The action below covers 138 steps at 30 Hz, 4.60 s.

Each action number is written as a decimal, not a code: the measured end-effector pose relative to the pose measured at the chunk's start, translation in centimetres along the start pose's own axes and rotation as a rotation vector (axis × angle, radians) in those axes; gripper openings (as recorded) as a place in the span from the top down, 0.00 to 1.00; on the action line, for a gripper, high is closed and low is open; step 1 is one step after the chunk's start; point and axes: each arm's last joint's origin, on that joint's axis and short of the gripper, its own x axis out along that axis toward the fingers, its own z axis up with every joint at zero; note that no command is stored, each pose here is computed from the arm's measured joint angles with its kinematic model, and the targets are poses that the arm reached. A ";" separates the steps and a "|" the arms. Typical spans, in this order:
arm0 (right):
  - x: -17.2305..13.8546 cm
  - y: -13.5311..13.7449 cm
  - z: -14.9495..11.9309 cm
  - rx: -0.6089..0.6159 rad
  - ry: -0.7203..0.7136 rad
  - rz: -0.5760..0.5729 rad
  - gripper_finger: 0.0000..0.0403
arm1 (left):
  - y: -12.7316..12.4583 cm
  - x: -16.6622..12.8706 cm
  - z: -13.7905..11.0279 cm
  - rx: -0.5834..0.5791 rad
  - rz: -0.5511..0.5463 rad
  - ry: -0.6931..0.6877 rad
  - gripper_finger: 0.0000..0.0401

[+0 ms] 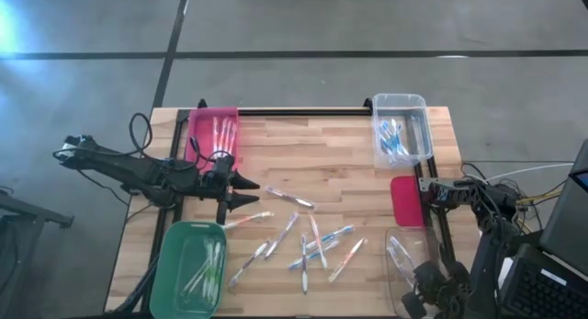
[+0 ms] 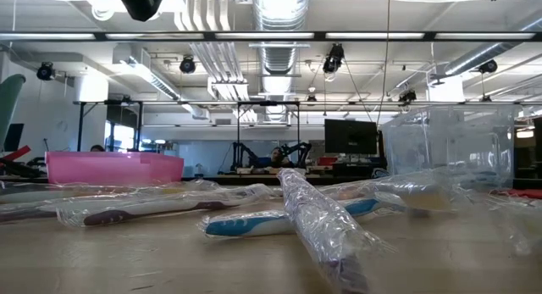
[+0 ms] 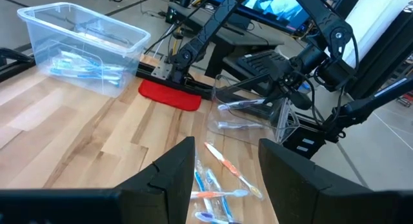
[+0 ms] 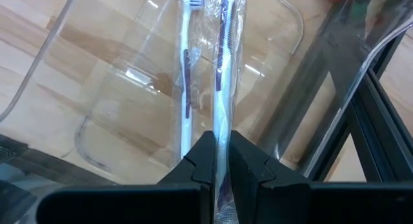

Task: Pick & Place Toothbrushes
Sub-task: Put the violet toothbrush into the bottom transparent bin, then put the orange toothbrush into the pink bin

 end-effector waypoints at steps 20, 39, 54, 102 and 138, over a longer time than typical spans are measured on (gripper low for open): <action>0.1 0.0 -0.1 -0.025 0.003 -0.005 0.75 | 0.1 0.0 -0.1 0.002 0.004 0.008 0.56; -5.0 0.1 1.0 -0.015 0.085 0.052 0.66 | 0.1 0.0 -0.2 0.004 0.007 0.014 0.56; -8.2 1.3 8.3 -0.138 -0.027 0.255 0.82 | 0.4 0.2 -1.0 -0.061 0.017 0.034 0.56; -3.0 5.8 23.9 -1.002 -0.360 0.011 0.67 | 0.4 0.2 -1.1 0.057 0.015 0.035 0.56; 5.9 8.7 20.4 -1.172 -0.154 0.441 0.57 | 0.3 4.4 -3.6 0.206 -0.028 0.111 0.56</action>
